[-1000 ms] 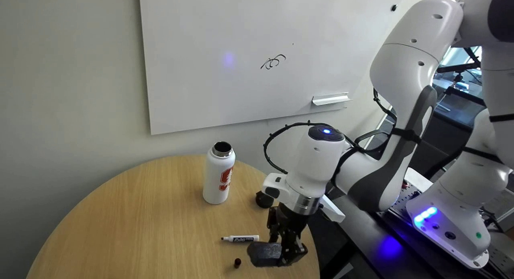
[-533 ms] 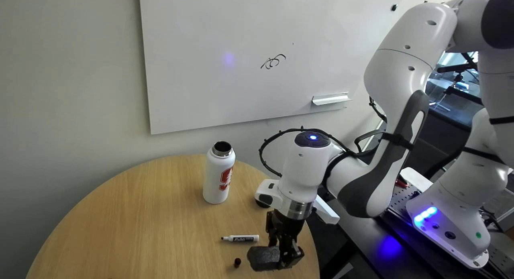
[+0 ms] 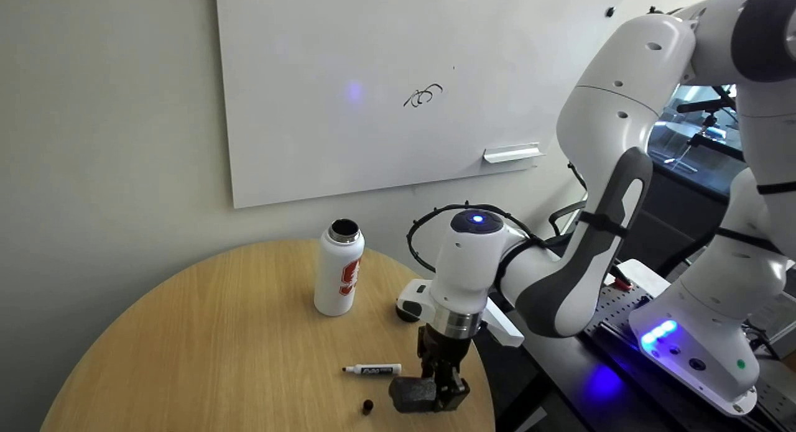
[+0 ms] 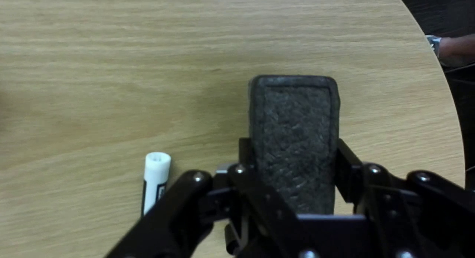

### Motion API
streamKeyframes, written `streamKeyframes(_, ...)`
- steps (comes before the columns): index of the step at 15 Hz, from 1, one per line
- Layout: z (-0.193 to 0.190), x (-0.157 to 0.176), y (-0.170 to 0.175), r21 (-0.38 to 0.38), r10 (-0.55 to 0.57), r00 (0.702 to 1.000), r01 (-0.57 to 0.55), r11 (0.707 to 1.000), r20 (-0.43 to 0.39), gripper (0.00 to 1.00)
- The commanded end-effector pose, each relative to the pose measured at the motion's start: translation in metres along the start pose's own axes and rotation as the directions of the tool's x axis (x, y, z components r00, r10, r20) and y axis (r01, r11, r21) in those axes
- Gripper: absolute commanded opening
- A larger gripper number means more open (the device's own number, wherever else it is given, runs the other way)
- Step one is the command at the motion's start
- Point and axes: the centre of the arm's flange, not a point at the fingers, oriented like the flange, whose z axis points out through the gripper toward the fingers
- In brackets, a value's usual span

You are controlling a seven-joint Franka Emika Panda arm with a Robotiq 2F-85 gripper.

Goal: Use the eraser to wipe the scribble on the right side of the whiteboard

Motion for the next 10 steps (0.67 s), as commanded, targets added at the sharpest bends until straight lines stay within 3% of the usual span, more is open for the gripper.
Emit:
streamKeyframes(1, 0.0055, -0.0077, -0.0012, 0.031, 0.028, 0.998, -0.030, 0.999, 0.053, 0.28)
streamKeyframes(4, 0.0110, -0.0113, -0.0019, 0.038, 0.045, 0.996, -0.048, 0.998, 0.080, 0.28)
streamKeyframes(5, 0.0118, -0.0117, -0.0019, 0.036, 0.044, 0.996, -0.047, 0.998, 0.083, 0.78)
streamKeyframes(6, 0.0119, -0.0116, -0.0019, 0.032, 0.042, 0.996, -0.045, 0.998, 0.084, 0.79)
streamKeyframes(9, 0.0101, -0.0109, -0.0015, 0.025, 0.037, 0.996, -0.039, 0.999, 0.080, 0.99)
streamKeyframes(10, 0.0096, -0.0109, -0.0013, 0.024, 0.037, 0.996, -0.039, 0.999, 0.080, 1.00)
